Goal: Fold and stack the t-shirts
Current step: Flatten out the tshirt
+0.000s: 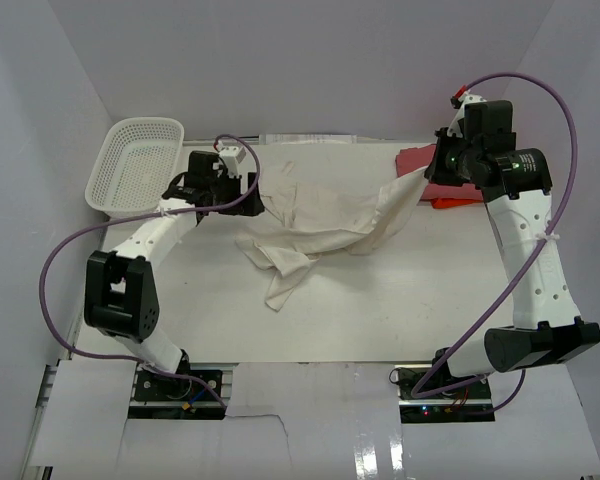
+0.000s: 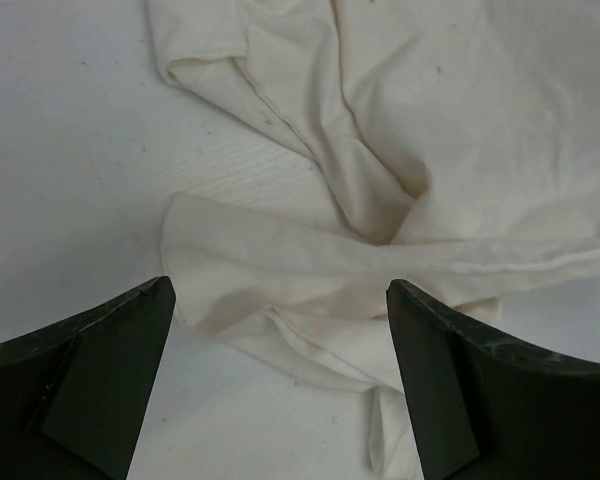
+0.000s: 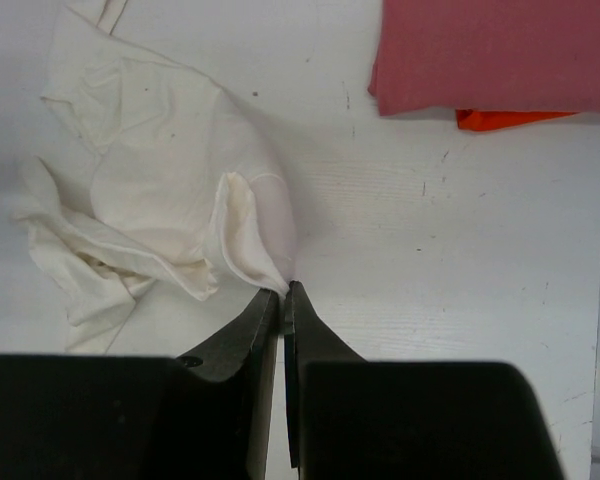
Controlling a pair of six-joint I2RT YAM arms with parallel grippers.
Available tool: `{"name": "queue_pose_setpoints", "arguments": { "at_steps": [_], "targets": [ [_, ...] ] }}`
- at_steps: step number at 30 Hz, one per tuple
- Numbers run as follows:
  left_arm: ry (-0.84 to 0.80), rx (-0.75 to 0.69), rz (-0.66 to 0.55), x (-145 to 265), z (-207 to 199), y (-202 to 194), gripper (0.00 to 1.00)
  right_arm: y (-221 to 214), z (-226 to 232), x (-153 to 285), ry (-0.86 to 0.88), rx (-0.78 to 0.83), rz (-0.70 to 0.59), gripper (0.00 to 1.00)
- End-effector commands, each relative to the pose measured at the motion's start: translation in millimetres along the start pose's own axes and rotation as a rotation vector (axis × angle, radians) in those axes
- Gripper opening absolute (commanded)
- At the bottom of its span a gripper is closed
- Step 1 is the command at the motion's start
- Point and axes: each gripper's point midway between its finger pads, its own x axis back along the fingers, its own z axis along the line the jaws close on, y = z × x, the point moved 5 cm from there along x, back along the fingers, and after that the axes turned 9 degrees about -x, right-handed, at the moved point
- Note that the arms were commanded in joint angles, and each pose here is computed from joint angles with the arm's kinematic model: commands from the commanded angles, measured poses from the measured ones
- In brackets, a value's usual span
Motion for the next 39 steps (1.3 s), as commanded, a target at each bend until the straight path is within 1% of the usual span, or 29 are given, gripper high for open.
{"name": "queue_pose_setpoints", "arguments": {
  "at_steps": [1,2,3,4,5,7,8,9,10,11,13,17,19,28,31,34,35,37,38,39],
  "targets": [
    [-0.202,0.032,-0.043,-14,5,20,0.98,9,3,9,0.034,0.018,-0.064,0.08],
    [-0.187,0.034,-0.01,-26,15,18,0.94,10,4,9,0.043,0.019,-0.065,0.08],
    [-0.185,0.032,-0.018,-25,15,23,0.92,9,5,8,0.047,0.019,-0.063,0.08],
    [-0.185,0.027,0.011,-37,21,15,0.91,9,5,8,0.052,0.019,-0.063,0.08],
    [-0.186,0.028,0.021,-42,25,13,0.9,9,5,7,0.054,0.021,-0.061,0.08],
    [-0.178,0.009,0.028,-51,31,14,0.88,9,5,7,0.055,0.022,-0.064,0.08],
    [-0.178,0.015,0.062,-61,37,5,0.86,8,5,5,0.053,0.024,-0.058,0.08],
    [-0.192,0.019,0.07,-65,38,3,0.82,7,5,4,0.053,0.024,-0.058,0.08],
    [-0.204,0.026,0.074,-69,40,6,0.8,6,8,4,0.083,0.026,-0.051,0.08],
    [-0.204,0.047,0.11,-75,43,-4,0.8,4,8,4,0.086,0.026,-0.046,0.08],
    [-0.181,0.056,0.133,-79,47,-12,0.8,3,8,4,0.09,0.028,-0.048,0.08],
    [-0.126,0.053,0.152,-79,52,-19,0.8,1,7,4,0.09,0.033,-0.047,0.08],
    [-0.071,0.052,0.178,-80,60,-25,0.8,1,7,5,0.095,0.035,-0.047,0.08],
    [-0.064,0.087,0.296,-91,63,-57,0.77,2,8,6,0.102,0.035,-0.049,0.08],
    [-0.067,0.103,0.333,-95,63,-66,0.74,3,9,7,0.106,0.035,-0.051,0.08],
    [-0.062,0.118,0.362,-98,64,-71,0.62,3,8,6,0.099,0.035,-0.05,0.08],
    [-0.066,0.124,0.37,-98,63,-71,0.54,3,8,6,0.099,0.035,-0.05,0.08],
    [-0.088,0.143,0.389,-101,61,-75,0.43,3,8,4,0.1,0.033,-0.047,0.08],
    [-0.099,0.15,0.396,-102,59,-76,0.36,2,8,4,0.099,0.032,-0.042,0.08],
    [-0.109,0.158,0.406,-101,58,-76,0.22,2,8,3,0.101,0.031,-0.043,0.08]
  ]
}}
